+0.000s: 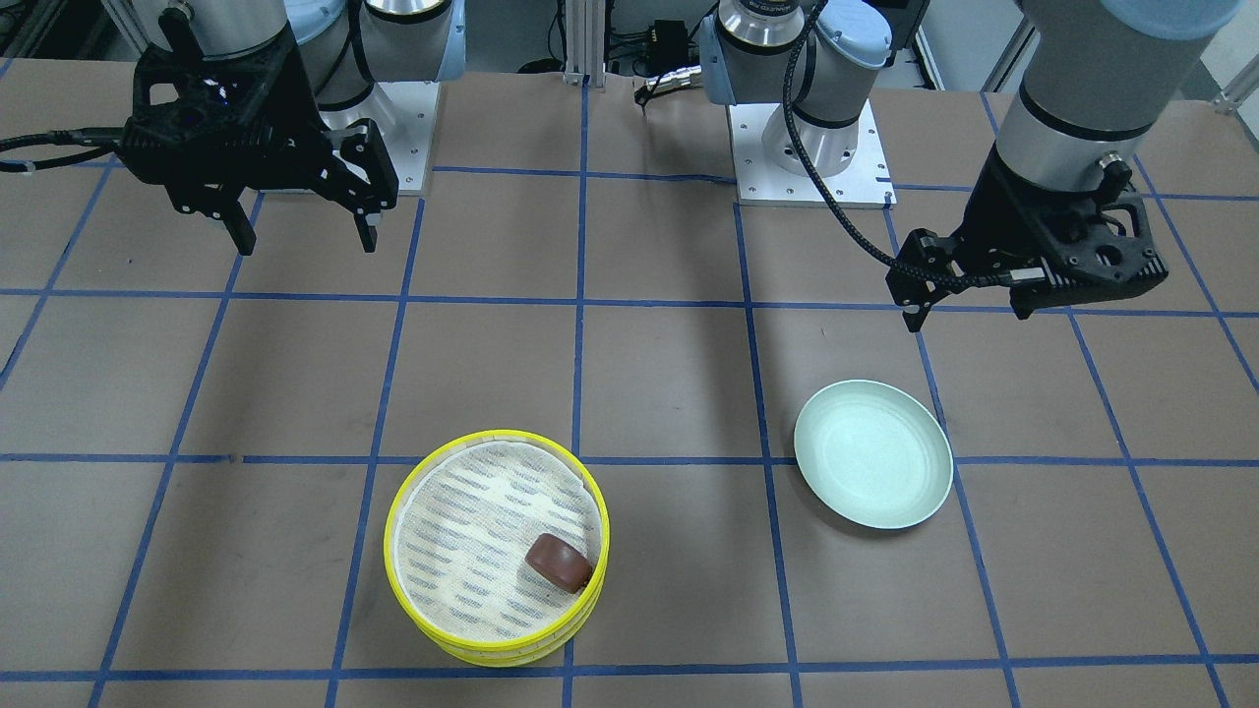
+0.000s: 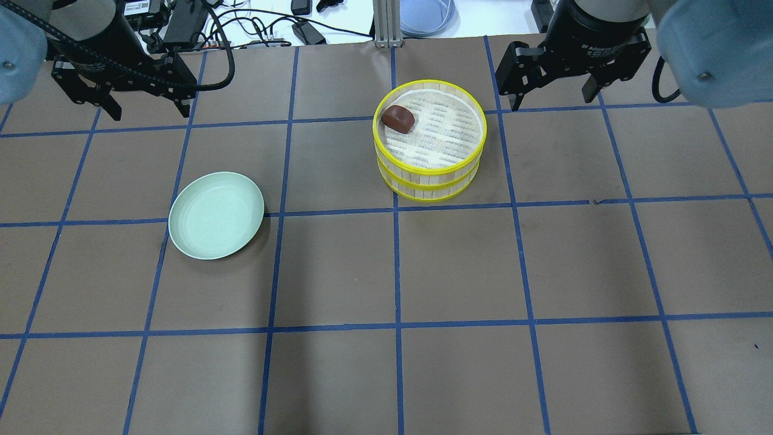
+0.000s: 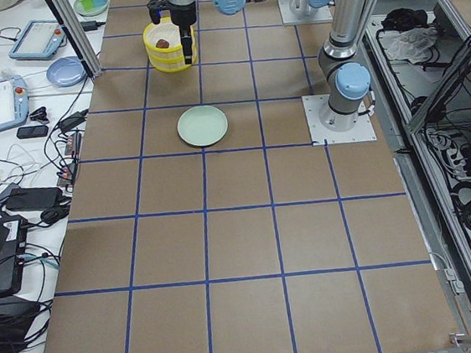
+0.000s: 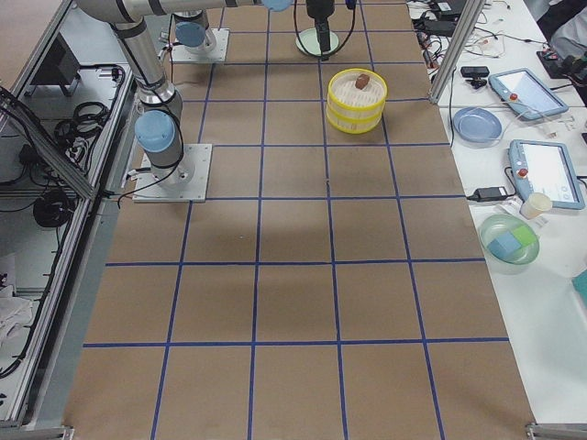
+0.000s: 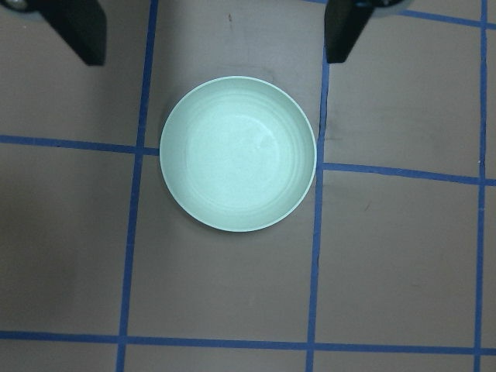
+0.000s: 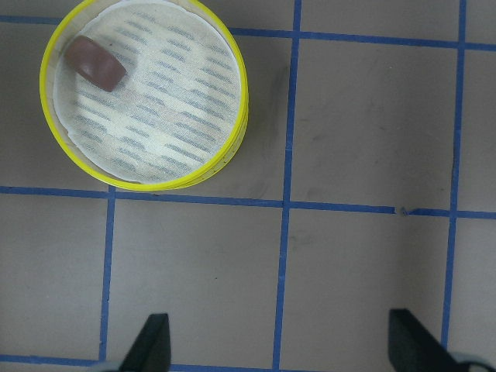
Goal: Stack buns with steamer
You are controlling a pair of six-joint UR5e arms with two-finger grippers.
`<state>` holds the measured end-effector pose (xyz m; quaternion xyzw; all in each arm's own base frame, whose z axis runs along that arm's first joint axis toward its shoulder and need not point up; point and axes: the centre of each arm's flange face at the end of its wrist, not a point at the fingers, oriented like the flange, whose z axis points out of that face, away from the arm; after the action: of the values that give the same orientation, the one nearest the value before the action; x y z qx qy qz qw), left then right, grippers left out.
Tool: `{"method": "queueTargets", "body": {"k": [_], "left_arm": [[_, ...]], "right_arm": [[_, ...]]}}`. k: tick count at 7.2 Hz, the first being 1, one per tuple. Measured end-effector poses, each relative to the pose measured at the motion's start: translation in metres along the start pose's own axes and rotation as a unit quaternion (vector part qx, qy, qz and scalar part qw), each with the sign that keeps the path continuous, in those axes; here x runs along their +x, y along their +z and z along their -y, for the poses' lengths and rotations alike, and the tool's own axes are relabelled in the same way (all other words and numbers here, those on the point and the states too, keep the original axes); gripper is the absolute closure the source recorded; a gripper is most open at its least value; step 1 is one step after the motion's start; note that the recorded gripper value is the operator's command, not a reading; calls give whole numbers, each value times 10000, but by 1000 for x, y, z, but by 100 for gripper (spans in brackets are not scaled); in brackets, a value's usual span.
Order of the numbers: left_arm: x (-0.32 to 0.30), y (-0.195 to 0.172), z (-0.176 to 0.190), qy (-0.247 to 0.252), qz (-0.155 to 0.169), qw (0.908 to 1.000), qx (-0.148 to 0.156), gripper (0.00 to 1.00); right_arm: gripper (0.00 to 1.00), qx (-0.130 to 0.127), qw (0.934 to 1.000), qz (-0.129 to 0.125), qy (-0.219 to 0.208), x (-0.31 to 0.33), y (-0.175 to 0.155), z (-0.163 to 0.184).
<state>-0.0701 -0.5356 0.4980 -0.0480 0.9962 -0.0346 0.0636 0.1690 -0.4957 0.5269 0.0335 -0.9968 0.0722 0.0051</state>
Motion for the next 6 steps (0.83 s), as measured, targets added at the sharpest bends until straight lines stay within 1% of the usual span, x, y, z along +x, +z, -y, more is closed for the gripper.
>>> {"method": "queueTargets", "body": {"k": [1, 2, 3, 4, 5, 6], "left_arm": [[4, -5, -7, -93, -135, 9998, -82, 0], [9, -13, -12, -88, -439, 9990, -39, 0], [13, -26, -17, 47, -747, 9971, 122, 0], [15, -38, -19, 356, -968, 9939, 399, 0], [15, -45, -17, 746, -1061, 9890, 714, 0], [14, -47, -17, 944, -1075, 9859, 865, 0]], "right_arm": [[0, 0, 10000, 27, -3, -1, 0, 0], [0, -5, 10000, 38, -3, -1, 1, 1], [0, -10, 10000, 47, 1, -1, 2, 1], [0, -17, 10000, 50, 2, -1, 2, 1], [0, -19, 10000, 51, 3, -1, 3, 1], [0, -19, 10000, 48, 3, -1, 3, 1]]}}
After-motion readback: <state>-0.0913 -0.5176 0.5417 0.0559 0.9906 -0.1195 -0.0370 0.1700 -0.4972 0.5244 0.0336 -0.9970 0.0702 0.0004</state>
